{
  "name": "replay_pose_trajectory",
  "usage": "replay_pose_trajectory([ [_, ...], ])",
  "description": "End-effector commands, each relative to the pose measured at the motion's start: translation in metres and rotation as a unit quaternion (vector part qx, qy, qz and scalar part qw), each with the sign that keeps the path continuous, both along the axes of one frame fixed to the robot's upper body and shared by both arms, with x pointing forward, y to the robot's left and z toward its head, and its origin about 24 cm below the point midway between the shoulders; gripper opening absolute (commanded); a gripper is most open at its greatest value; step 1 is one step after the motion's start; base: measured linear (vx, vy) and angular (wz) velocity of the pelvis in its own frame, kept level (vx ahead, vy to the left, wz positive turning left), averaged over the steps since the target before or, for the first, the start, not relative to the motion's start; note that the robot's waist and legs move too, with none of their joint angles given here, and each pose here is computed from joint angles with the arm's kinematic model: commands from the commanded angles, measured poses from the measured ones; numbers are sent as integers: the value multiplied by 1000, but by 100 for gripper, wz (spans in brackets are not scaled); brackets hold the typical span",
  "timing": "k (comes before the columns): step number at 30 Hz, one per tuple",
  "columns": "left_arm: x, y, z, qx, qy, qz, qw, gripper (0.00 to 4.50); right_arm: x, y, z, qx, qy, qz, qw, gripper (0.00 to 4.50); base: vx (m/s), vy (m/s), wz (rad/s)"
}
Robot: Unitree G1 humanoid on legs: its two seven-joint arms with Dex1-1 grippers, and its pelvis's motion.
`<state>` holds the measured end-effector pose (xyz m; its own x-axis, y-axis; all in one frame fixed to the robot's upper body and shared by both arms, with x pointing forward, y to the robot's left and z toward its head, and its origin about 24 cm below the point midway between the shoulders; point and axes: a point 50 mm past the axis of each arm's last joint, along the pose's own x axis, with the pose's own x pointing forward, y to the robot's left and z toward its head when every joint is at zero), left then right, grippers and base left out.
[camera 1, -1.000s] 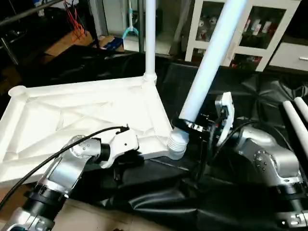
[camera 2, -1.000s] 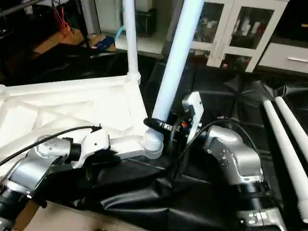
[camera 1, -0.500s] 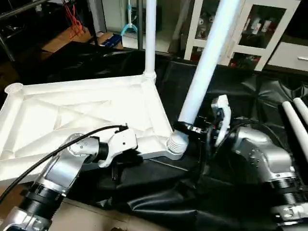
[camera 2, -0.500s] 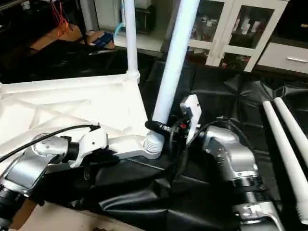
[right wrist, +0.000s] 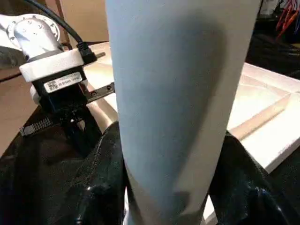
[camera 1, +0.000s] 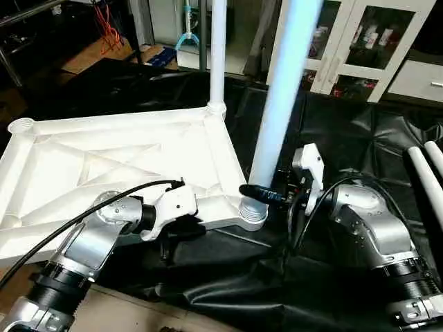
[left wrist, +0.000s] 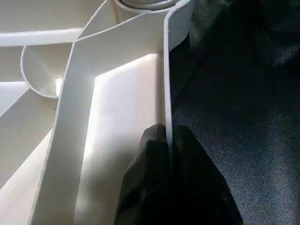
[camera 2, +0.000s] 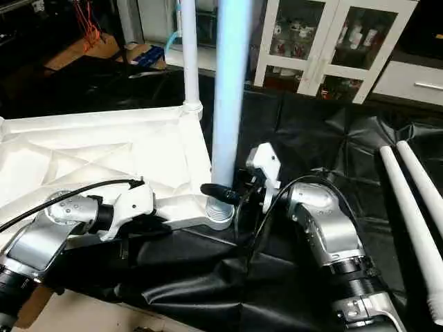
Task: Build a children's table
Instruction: Insert table leg to table base
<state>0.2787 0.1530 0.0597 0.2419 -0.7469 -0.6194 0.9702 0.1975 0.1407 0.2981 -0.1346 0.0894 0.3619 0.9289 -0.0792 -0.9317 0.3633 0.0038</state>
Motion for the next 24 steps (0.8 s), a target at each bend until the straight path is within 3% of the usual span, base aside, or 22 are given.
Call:
replay_pose_trajectory([
  [1,-7,-3,-13,3,32,-22,999,2,-2,-1,2,-5,-18,0,1000,188,0,0,0],
  [9,-6,-4,-13,3,30,-19,999,2,-10,-1,-8,-14,-26,14,999,188,0,0,0],
  [16,-5,-6,-14,4,30,-18,999,2,-23,10,-18,-23,-8,55,998,188,0,0,0],
  [24,-5,-7,-15,9,32,-22,999,2,-23,19,-19,-33,14,92,995,188,0,0,0],
])
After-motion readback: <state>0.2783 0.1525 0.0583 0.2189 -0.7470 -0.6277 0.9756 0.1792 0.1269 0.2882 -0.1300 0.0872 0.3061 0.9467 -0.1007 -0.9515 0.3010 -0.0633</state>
